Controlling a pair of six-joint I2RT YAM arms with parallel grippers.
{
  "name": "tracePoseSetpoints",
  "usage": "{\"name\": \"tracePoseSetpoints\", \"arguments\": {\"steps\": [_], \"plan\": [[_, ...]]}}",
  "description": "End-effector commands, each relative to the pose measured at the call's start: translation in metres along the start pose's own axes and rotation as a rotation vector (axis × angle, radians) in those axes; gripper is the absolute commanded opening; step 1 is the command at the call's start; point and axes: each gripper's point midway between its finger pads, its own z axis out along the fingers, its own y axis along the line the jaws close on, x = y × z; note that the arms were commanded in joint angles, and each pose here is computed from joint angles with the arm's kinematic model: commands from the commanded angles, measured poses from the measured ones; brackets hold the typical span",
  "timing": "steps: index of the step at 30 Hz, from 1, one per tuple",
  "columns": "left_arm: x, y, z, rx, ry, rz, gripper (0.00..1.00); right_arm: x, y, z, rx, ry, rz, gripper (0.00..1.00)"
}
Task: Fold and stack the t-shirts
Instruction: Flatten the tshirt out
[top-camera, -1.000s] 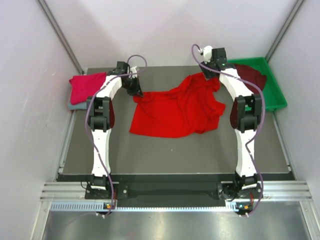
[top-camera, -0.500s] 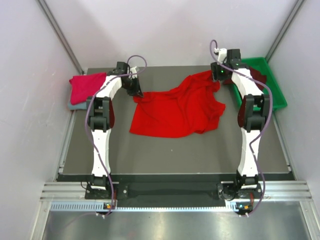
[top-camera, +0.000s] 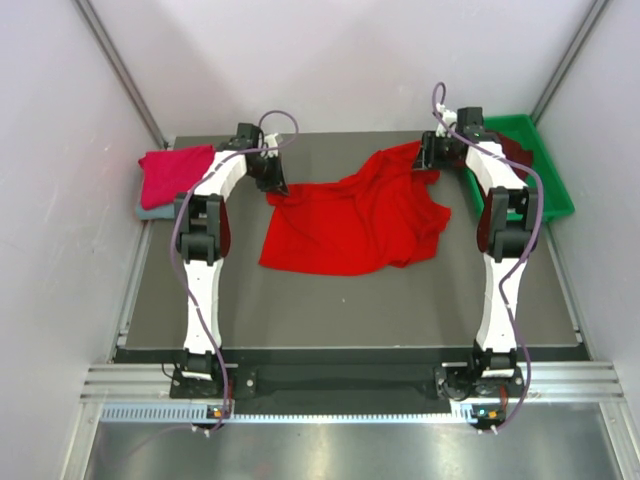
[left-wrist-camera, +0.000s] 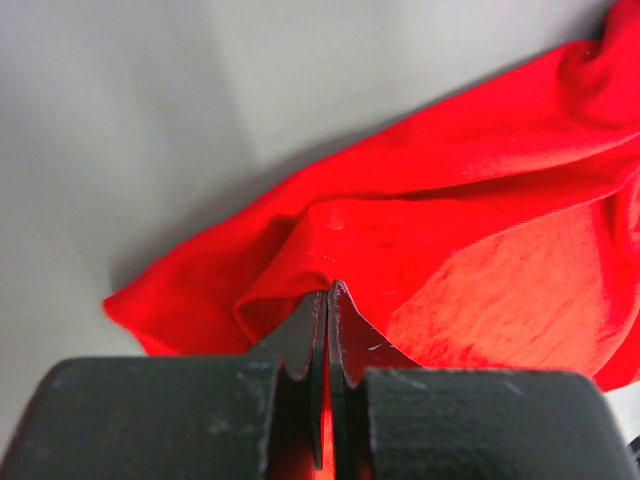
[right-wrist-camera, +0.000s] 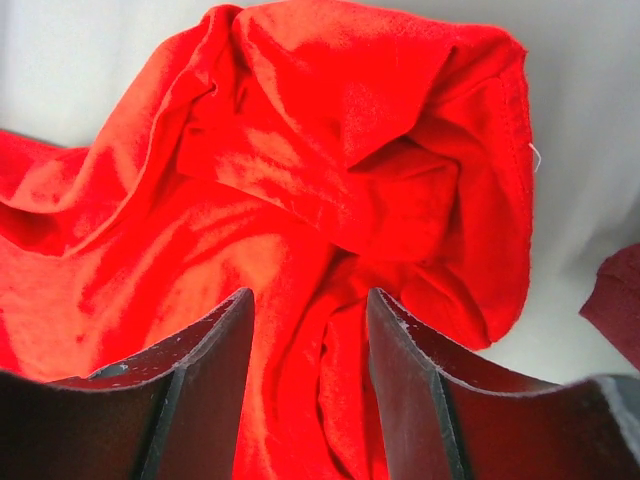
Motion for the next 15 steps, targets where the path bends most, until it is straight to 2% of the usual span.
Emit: {"name": "tracePoseSetpoints", "arguments": {"steps": [1, 3, 15], "plan": [[-0.022, -0.025, -0.025, 0.016, -0.074, 0.071, 0.0, -0.006, 0.009, 0.001, -0.036, -0.019, 0.011, 0.5], [-0.022, -0.026, -0.025, 0.016, -0.073, 0.075, 0.0, -0.01, -0.011, -0.005, -0.001, -0.036, 0.025, 0.5], [-0.022, -0.024, -0.023, 0.016, -0.072, 0.07, 0.0, -0.018, -0.031, -0.009, 0.057, -0.06, 0.014, 0.49]]}}
